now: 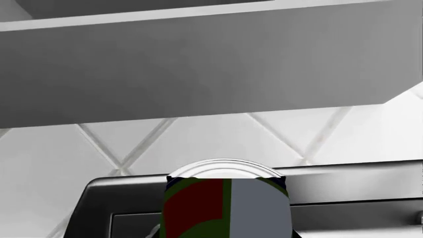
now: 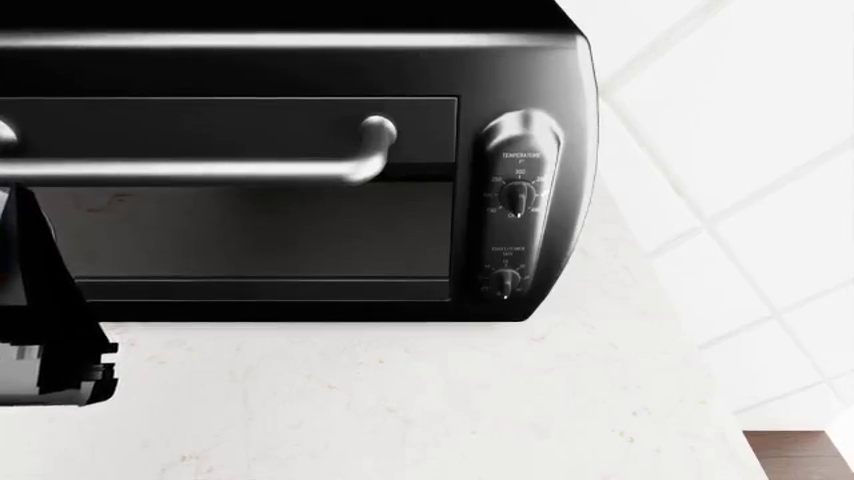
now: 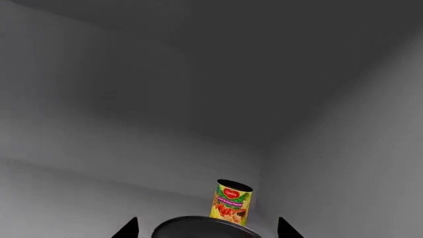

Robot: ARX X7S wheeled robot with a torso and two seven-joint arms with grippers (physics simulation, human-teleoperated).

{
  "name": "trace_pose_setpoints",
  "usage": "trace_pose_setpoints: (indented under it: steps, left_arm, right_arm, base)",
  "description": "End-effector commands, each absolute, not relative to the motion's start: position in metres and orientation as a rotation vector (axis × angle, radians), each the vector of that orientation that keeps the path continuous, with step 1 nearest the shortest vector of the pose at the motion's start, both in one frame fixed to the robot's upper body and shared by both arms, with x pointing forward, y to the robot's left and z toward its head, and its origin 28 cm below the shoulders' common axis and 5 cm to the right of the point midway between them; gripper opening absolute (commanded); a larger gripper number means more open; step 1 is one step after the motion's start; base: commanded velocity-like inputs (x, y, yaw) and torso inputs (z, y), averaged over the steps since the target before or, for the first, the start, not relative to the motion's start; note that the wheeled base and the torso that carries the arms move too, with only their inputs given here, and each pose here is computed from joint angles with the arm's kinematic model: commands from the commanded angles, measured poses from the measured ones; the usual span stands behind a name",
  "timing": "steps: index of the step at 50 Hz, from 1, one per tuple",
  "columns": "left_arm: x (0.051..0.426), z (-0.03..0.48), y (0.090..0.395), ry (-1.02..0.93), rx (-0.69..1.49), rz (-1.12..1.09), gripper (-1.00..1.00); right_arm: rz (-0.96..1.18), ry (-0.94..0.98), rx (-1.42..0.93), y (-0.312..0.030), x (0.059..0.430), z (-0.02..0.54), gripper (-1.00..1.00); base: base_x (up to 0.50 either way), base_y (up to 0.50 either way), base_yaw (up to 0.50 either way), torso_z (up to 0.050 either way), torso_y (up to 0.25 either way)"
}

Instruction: Pick the cans from the counter and place them in their designated side in the cabinet.

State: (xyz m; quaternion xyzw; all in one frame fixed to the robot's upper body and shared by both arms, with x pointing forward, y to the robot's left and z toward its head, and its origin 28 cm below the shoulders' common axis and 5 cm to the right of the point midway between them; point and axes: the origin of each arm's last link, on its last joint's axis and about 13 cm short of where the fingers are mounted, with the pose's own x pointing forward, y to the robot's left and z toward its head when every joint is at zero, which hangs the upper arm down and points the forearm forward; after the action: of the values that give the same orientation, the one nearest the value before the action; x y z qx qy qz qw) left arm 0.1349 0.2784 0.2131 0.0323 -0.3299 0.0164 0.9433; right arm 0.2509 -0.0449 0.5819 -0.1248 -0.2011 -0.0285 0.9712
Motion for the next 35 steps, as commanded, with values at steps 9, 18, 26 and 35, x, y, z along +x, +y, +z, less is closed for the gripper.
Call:
trace_pose_setpoints:
  steps: [9,18,26,35]
  left_arm:
    - [0.131,0.215,0.277,-0.688,0.053,0.026,-1.0]
    - [0.13,0.215,0.279,-0.689,0.053,0.028,-1.0]
    - [0.128,0.216,0.278,-0.692,0.053,0.025,-1.0]
    - [0.127,0.217,0.278,-0.693,0.058,0.019,-1.0]
  right_arm:
    - [0.057,-0.437,-0.25,-0.036,0.225,0.584,1.0]
    - [0.068,-0.454,-0.249,-0.036,0.215,0.585,1.0]
    - [0.072,-0.477,-0.264,-0.035,0.202,0.584,1.0]
    - [0.077,-0.51,-0.266,-0.036,0.184,0.582,1.0]
  base:
    - [0.0,0.0,0.0,0.0,0.0]
    - [0.0,0.0,0.0,0.0,0.0]
    - [0.0,0.0,0.0,0.0,0.0]
    - [0.0,0.0,0.0,0.0,0.0]
